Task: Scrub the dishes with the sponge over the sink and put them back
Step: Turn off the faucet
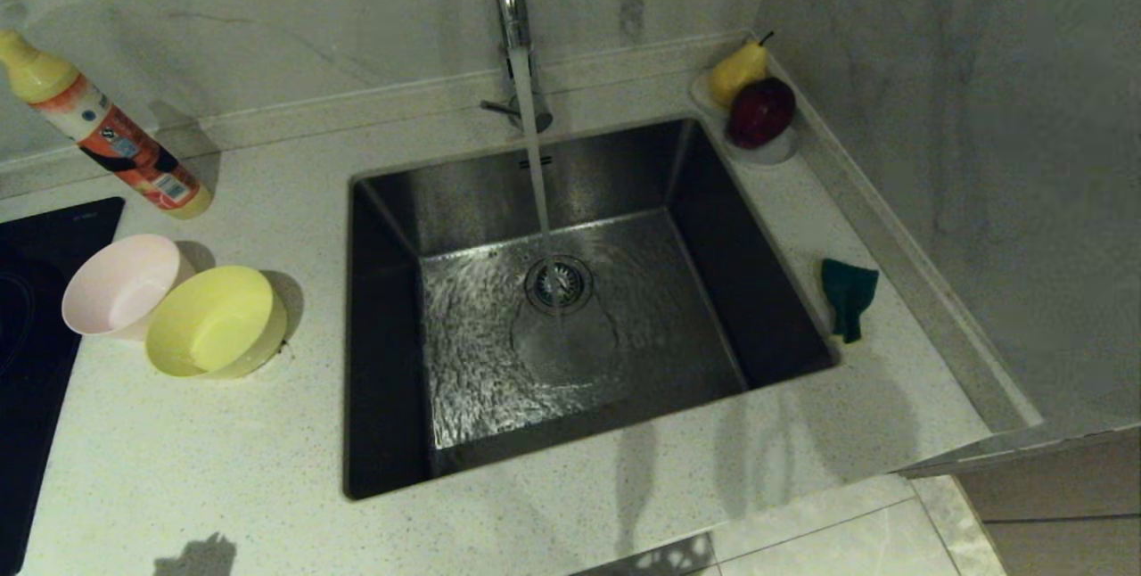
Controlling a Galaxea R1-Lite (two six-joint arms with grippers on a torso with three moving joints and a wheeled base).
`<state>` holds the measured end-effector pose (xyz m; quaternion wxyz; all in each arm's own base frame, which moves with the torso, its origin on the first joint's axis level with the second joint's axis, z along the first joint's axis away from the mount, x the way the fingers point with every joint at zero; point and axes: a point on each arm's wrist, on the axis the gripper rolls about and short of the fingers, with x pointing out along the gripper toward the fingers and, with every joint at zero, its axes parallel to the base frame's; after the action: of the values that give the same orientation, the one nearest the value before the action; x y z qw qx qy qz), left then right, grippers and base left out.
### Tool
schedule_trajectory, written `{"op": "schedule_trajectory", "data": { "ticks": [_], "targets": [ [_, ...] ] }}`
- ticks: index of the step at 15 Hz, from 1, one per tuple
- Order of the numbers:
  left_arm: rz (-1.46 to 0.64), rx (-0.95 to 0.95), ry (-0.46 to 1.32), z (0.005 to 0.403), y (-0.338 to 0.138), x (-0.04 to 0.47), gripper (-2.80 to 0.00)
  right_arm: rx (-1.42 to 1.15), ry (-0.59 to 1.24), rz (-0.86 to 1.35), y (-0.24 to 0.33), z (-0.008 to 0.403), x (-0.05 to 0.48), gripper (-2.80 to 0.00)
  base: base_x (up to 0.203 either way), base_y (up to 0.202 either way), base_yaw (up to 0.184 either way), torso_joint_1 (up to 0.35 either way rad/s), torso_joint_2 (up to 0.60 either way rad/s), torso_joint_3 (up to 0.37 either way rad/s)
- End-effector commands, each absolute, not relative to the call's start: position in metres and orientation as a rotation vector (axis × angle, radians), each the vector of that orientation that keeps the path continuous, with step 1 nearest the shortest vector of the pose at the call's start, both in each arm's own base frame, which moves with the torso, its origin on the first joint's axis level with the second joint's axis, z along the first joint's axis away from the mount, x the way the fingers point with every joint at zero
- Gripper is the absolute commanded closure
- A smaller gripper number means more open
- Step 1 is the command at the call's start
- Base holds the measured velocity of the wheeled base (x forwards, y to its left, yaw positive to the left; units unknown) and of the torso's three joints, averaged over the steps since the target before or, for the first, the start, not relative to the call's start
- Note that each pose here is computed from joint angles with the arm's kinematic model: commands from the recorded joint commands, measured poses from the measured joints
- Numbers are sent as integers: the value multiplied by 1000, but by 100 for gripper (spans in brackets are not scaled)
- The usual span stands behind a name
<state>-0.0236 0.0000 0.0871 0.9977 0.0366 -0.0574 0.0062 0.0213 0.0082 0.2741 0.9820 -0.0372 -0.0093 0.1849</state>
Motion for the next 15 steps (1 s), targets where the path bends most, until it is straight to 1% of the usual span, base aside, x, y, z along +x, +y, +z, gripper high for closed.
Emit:
{"op": "schedule_trajectory", "data": {
  "ticks": [1, 5, 10, 12, 13, 15],
  "targets": [
    [12, 74, -76, 76, 0, -20, 0, -80, -87, 346, 4, 247, -14, 0, 0, 0, 0, 0, 0, 0],
    [12, 74, -75, 76, 0, -20, 0, -82, -72, 241, 4, 198, -30, 0, 0, 0, 0, 0, 0, 0],
    [12, 74, -76, 76, 0, -20, 0, -106, 17, 187, 4, 119, -30, 0, 0, 0, 0, 0, 0, 0],
    [12, 74, -76, 76, 0, -20, 0, -109, 13, 150, 4, 89, -29, 0, 0, 0, 0, 0, 0, 0],
    [12, 74, -76, 76, 0, -20, 0, -99, -17, 122, 3, 86, -27, 0, 0, 0, 0, 0, 0, 0],
    [12, 74, -76, 76, 0, -20, 0, -55, -7, 93, 2, 84, -27, 0, 0, 0, 0, 0, 0, 0]
  ]
}}
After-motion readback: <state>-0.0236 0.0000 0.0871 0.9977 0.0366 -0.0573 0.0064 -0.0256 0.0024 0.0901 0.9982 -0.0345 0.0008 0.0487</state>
